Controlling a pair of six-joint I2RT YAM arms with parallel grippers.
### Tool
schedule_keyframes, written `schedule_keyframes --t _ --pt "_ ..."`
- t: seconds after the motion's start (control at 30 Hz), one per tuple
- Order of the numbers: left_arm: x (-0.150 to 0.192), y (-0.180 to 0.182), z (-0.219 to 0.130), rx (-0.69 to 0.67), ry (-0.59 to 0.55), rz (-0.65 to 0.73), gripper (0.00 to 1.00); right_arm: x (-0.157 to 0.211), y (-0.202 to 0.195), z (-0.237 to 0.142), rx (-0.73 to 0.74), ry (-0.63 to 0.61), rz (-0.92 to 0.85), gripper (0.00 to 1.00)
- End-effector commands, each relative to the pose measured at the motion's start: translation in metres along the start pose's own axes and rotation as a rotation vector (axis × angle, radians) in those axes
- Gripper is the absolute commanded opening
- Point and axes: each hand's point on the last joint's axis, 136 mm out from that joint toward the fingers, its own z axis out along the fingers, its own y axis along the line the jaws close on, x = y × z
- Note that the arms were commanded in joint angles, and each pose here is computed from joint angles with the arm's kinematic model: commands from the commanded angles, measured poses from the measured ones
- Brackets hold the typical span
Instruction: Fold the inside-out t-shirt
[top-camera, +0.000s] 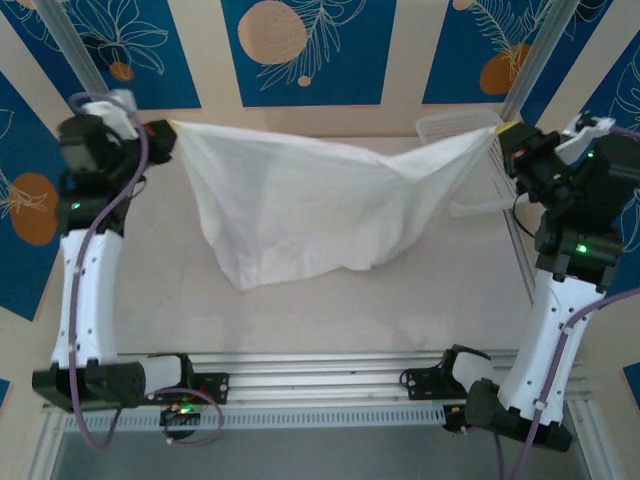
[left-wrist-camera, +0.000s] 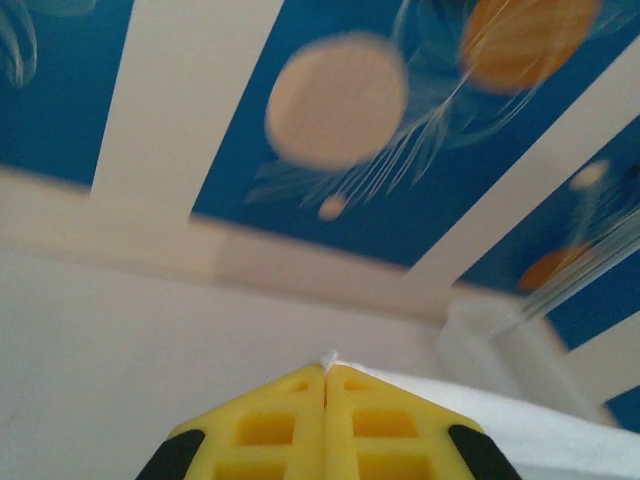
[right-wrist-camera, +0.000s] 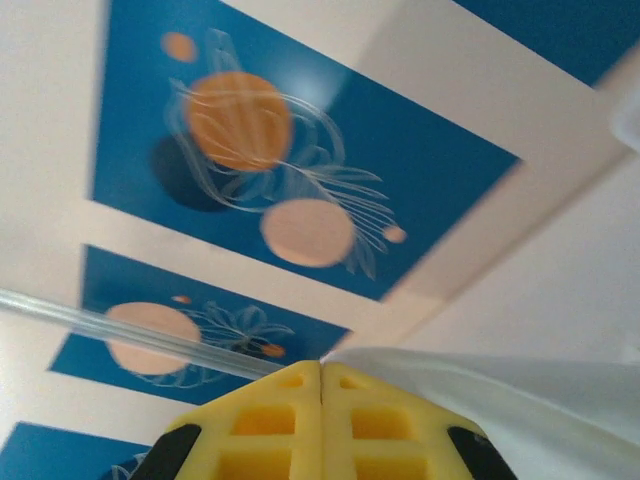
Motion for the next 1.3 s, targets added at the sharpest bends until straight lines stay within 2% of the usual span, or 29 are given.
schedule_keyframes --t 0.0,0.1,0.2,0.3,0.4,0.53,0.63,0.77,0.93,1.07,1.27 --pt "-0.004 -0.021 -0.010 0.118 0.010 -0.074 0.00 0.002 0.019 -0.002 -0.070 0.045 0.046 0.00" --pt "0.010 -0.013 -0.012 0.109 0.022 -0.094 0.00 0.007 0.006 0.000 -0.056 0.057 0.063 0.00" --pt "0.038 0.001 -0.010 0.092 0.072 -0.137 0.00 0.019 -0.024 0.004 -0.005 0.073 0.108 0.00" --pt "0.080 0.020 -0.011 0.067 0.129 -0.210 0.00 0.038 -0.066 0.008 0.070 0.101 0.172 0.00" --pt "0.131 0.049 -0.017 -0.016 0.199 -0.249 0.00 0.062 -0.120 0.008 0.181 0.117 0.248 0.00" --pt "0.204 0.076 -0.019 -0.066 0.360 -0.336 0.00 0.091 -0.175 0.015 0.269 0.169 0.344 0.00" --pt "0.252 0.108 -0.020 -0.176 0.454 -0.386 0.00 0.104 -0.207 0.017 0.364 0.185 0.344 0.00" --pt "0.293 0.140 -0.009 -0.265 0.536 -0.414 0.00 0.111 -0.243 0.019 0.500 0.182 0.341 0.00" --pt "0.346 0.175 0.010 -0.380 0.676 -0.412 0.00 0.128 -0.266 0.030 0.547 0.250 0.330 0.00" --pt "0.367 0.198 0.028 -0.429 0.696 -0.429 0.04 0.143 -0.275 0.040 0.568 0.320 0.321 0.00" --pt "0.362 0.200 0.051 -0.384 0.671 -0.433 0.22 0.148 -0.270 0.049 0.561 0.355 0.287 0.00"
